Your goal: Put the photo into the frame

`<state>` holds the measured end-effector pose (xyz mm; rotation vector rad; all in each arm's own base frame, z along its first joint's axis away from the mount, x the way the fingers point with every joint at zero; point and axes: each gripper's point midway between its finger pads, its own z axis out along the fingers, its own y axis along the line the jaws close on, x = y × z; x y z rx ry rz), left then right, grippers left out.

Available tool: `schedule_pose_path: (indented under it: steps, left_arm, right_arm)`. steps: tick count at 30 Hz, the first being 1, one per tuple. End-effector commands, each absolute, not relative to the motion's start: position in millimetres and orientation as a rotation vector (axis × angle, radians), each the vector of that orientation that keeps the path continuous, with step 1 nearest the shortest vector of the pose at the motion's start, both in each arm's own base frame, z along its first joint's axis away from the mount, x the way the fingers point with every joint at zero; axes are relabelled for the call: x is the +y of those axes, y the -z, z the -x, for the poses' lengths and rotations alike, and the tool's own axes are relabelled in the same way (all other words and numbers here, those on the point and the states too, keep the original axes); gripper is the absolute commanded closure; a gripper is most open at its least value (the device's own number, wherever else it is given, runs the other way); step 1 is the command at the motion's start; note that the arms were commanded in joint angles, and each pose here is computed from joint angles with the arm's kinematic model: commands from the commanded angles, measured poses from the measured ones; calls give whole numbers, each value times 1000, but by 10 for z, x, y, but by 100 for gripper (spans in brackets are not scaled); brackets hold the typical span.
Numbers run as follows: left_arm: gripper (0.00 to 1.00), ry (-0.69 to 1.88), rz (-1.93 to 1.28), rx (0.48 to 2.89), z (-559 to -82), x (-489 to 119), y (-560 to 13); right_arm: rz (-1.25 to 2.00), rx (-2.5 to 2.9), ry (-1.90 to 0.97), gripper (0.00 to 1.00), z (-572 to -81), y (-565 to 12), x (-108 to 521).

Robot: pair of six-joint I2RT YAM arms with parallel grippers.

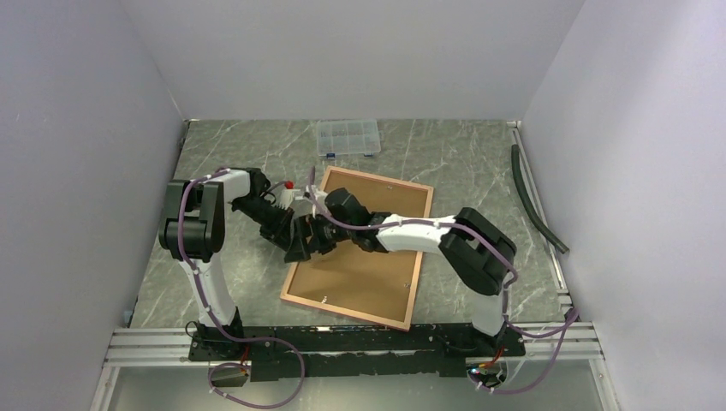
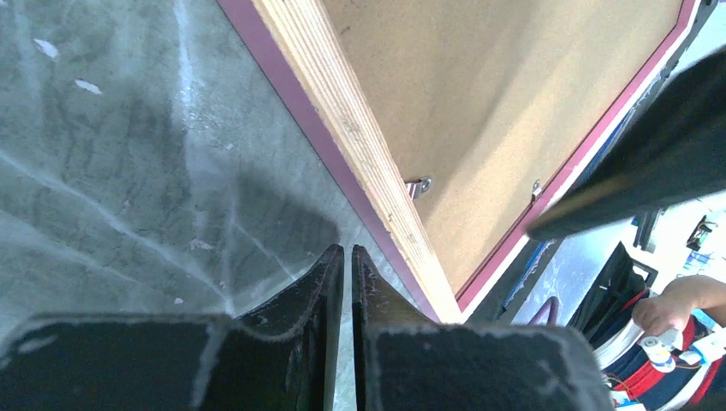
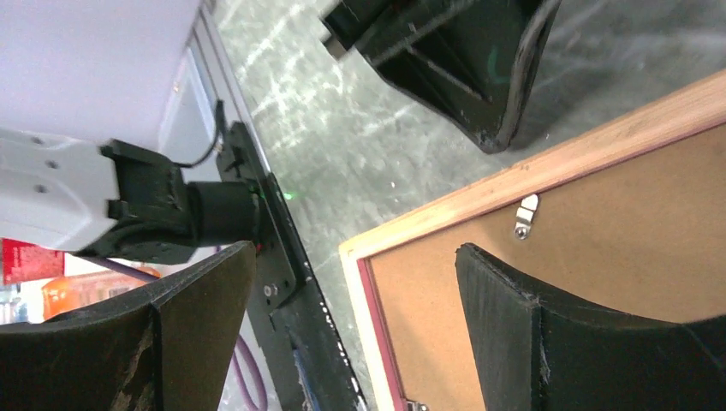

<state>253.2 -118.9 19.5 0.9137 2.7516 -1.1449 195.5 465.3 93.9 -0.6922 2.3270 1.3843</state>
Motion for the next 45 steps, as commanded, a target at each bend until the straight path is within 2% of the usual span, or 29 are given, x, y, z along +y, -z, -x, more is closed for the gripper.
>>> schedule_pose_path:
  steps: [1,5,13,45]
  left_arm:
    - [86,1107,-940,2684,-2648,-1188,-328]
    - [85,1152,-913,2674,-2643,-1239,-335]
    - [85,1172,-895,2673,-2645,-1269,-292]
    - [87,1164,-899,2676,-2657,-1300,-251]
  right_arm:
    - [660,2240,-1384,9,-2186,-1265,4531]
    - [653,2323,-1264,9,-2308,-947,4467]
    - [642,2402,-1251,10,-2325,-555,4528]
    - [666,2435,-1402,16,-2078,-560,4753]
